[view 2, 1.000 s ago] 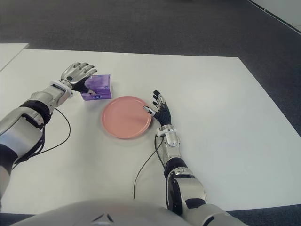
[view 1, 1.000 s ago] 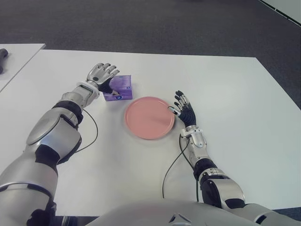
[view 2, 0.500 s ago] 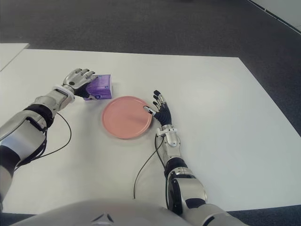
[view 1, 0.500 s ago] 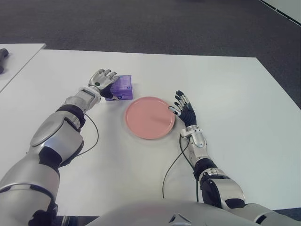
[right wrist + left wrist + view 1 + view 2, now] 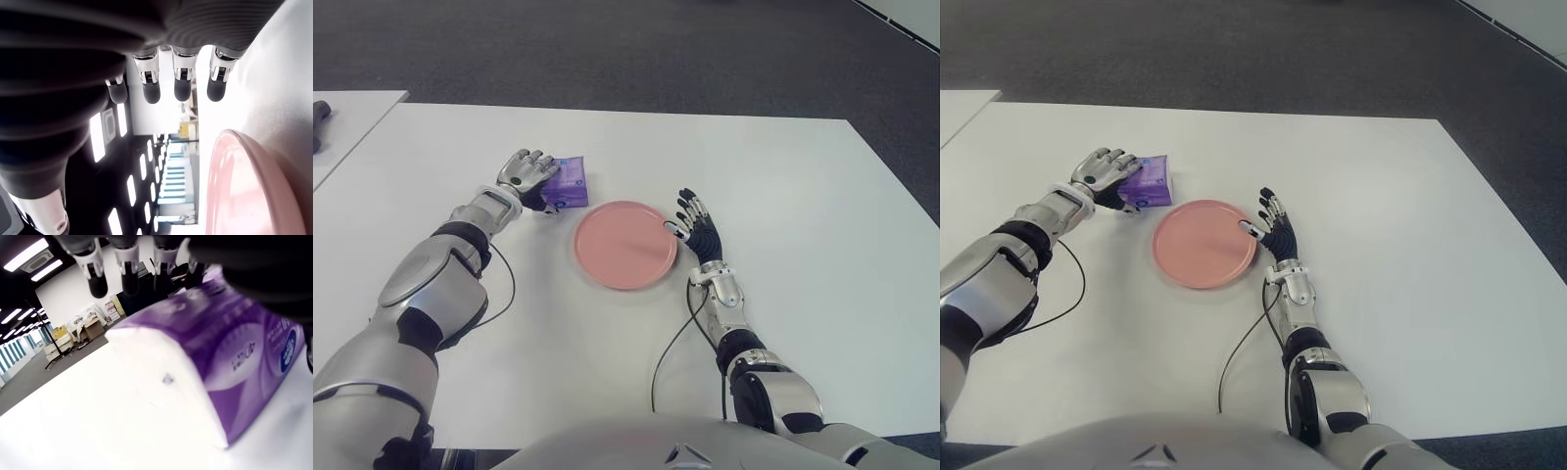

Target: Put the tissue paper into the plate.

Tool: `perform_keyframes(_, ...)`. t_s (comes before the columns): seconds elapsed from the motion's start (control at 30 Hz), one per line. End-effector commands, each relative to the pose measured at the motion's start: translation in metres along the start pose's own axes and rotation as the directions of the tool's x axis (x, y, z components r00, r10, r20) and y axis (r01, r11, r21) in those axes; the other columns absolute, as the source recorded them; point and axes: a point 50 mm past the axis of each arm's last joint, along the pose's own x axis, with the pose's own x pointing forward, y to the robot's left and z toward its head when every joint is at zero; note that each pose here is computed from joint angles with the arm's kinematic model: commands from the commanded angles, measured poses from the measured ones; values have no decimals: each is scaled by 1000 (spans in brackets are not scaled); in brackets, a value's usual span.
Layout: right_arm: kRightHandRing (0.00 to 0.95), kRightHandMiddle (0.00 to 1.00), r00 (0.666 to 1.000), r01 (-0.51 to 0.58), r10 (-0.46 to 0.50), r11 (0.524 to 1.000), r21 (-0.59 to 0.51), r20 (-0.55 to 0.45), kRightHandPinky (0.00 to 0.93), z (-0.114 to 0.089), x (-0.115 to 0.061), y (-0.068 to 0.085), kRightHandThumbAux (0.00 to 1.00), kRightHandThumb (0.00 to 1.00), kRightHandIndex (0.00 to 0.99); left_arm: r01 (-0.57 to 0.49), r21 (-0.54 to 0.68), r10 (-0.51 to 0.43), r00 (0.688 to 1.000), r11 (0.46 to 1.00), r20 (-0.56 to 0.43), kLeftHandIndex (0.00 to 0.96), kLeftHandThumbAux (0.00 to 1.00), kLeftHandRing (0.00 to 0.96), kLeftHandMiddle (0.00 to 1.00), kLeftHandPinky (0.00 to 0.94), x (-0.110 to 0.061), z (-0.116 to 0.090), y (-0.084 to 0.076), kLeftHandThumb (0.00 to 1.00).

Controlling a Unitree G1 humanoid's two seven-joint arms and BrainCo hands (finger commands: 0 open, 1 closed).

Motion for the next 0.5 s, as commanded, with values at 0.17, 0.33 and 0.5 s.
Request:
perform_keyframes(0.17,13,30,971,78,-65,996,50,-229,55,-48,-55,-5,706,96,62,70,-20,-70,997,997,23,0,348,0,0,0,-5,13,-16,59)
perform_keyframes(0.33,13,30,971,78,-65,996,50,-228,55,-48,-55,-5,706,96,62,65,-28,-65,997,997,30,0,362,0,0,0,-5,17,-17,64)
perform_keyframes(0.5,13,30,972,78,-65,996,50,-228,55,-48,-56,-5,706,96,62,59,-29,-58,998,998,38,0,369,0,0,0,-5,20,-17,72)
